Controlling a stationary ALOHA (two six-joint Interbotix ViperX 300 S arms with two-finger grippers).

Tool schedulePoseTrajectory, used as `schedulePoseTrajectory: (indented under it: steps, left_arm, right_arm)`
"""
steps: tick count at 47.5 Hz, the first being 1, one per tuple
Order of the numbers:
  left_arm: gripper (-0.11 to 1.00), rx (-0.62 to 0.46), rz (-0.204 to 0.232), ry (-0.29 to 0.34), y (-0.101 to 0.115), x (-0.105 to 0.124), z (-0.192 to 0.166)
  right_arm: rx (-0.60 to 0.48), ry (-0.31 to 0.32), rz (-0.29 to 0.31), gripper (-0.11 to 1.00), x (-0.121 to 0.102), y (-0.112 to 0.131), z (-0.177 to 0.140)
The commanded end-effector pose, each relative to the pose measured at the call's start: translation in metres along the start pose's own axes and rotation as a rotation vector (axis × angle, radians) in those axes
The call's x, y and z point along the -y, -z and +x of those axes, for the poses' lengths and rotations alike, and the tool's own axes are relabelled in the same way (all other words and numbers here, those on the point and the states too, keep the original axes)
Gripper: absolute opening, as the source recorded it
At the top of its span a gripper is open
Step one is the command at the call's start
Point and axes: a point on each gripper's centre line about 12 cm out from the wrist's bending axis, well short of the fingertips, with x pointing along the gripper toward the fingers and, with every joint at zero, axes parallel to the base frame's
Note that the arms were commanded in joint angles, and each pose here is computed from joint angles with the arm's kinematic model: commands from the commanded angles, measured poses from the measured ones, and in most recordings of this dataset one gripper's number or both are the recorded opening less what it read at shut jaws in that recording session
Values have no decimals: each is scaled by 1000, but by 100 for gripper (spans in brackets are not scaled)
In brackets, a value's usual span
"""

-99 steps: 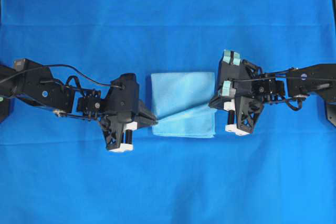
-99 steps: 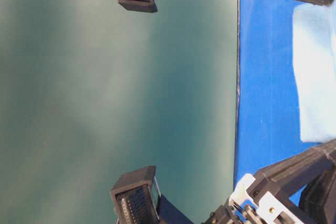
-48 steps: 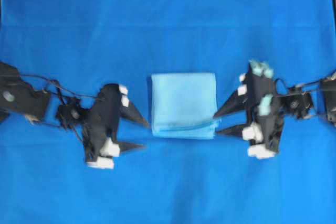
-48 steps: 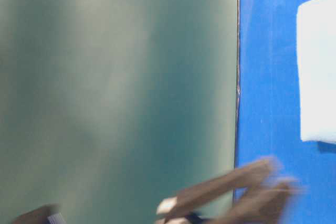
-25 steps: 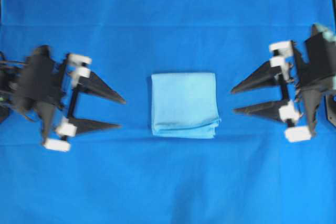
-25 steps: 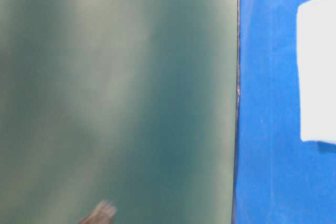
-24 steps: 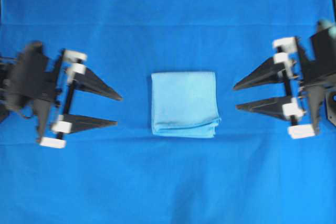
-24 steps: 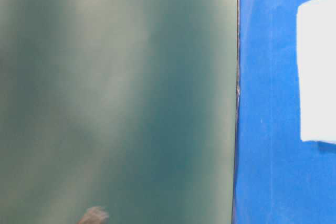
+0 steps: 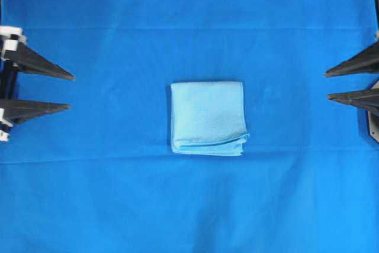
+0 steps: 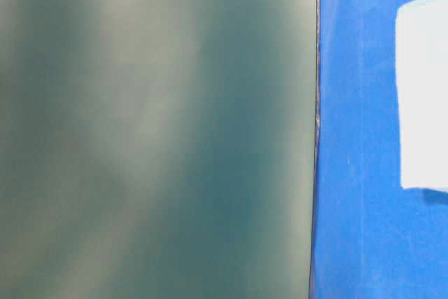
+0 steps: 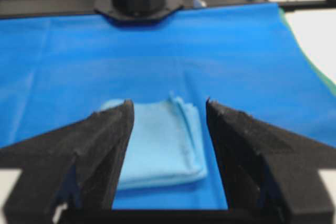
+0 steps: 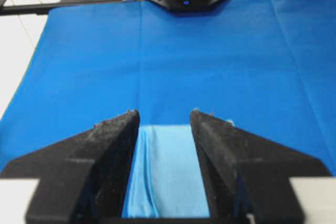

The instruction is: Fold a vertical towel.

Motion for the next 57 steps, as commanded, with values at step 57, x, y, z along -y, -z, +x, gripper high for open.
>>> schedulePoseTrajectory:
  steps: [57]
  left_arm:
    - [55,22,-80,-68,68,-8,-43]
  right_arm:
    - [39,50,34,50,16,60,-13]
